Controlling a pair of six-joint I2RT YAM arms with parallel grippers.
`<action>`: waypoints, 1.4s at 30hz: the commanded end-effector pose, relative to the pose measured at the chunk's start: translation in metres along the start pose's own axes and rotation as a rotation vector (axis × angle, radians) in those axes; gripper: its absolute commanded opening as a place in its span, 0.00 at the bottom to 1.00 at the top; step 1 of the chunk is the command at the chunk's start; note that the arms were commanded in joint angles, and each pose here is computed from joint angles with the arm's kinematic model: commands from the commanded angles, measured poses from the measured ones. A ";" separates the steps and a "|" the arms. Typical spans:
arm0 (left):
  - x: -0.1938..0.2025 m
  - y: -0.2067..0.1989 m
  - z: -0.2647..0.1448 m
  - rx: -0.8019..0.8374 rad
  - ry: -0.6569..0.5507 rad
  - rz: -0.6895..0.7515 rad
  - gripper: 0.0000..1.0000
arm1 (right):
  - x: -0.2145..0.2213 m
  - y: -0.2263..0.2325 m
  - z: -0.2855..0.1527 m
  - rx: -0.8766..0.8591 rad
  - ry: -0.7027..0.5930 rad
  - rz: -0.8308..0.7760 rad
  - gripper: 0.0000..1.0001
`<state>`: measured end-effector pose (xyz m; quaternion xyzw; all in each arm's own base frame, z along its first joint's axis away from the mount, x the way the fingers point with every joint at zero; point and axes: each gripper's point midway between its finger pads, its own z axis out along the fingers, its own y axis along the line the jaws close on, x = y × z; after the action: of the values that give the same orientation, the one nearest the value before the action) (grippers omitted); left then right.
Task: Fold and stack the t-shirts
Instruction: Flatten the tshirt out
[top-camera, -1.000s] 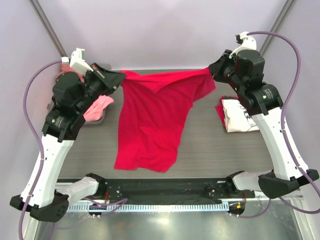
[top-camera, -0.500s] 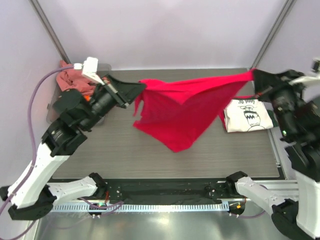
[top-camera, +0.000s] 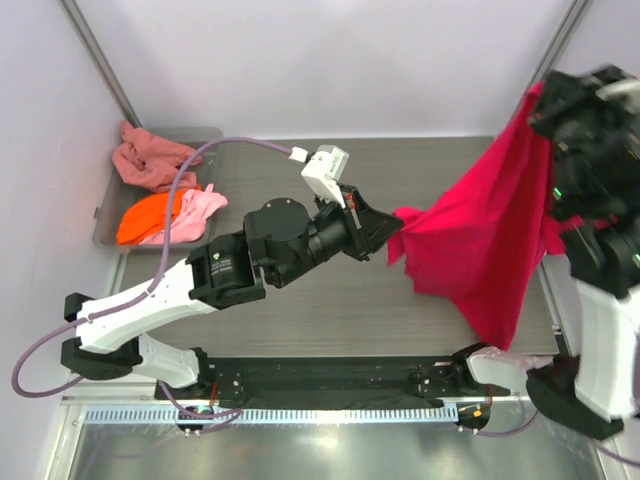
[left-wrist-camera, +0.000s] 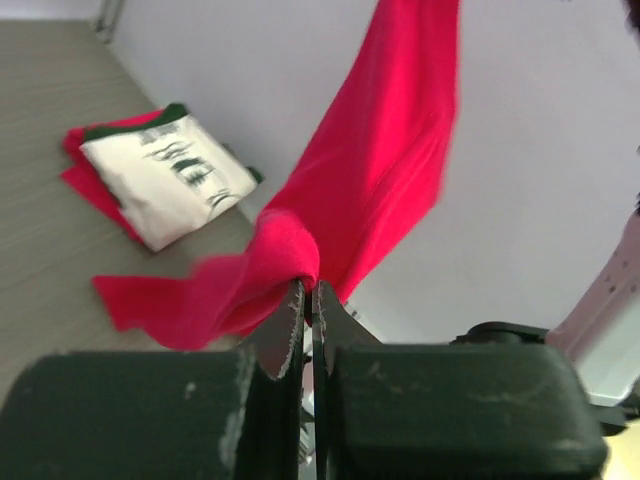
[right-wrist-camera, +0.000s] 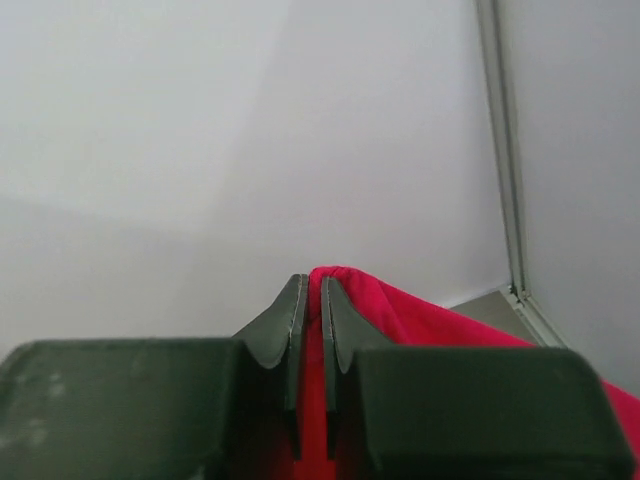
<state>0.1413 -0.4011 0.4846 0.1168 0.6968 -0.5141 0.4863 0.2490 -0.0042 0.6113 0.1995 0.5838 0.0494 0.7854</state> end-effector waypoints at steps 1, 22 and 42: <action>-0.010 0.046 -0.010 -0.175 -0.109 -0.093 0.00 | 0.072 0.046 0.061 -0.071 0.131 -0.084 0.01; 0.128 0.453 -0.169 -0.889 -0.127 -0.714 0.00 | 0.631 0.267 0.070 -0.645 1.025 0.140 0.01; 0.114 0.482 -0.207 -1.146 -0.188 -0.582 0.03 | 0.499 -0.015 -0.037 0.174 0.871 -0.209 0.78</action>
<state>0.2803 -0.0621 0.0953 -0.3961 0.8252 -0.1927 0.3535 0.3981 0.2261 0.1740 0.0566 0.8837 0.1459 0.4412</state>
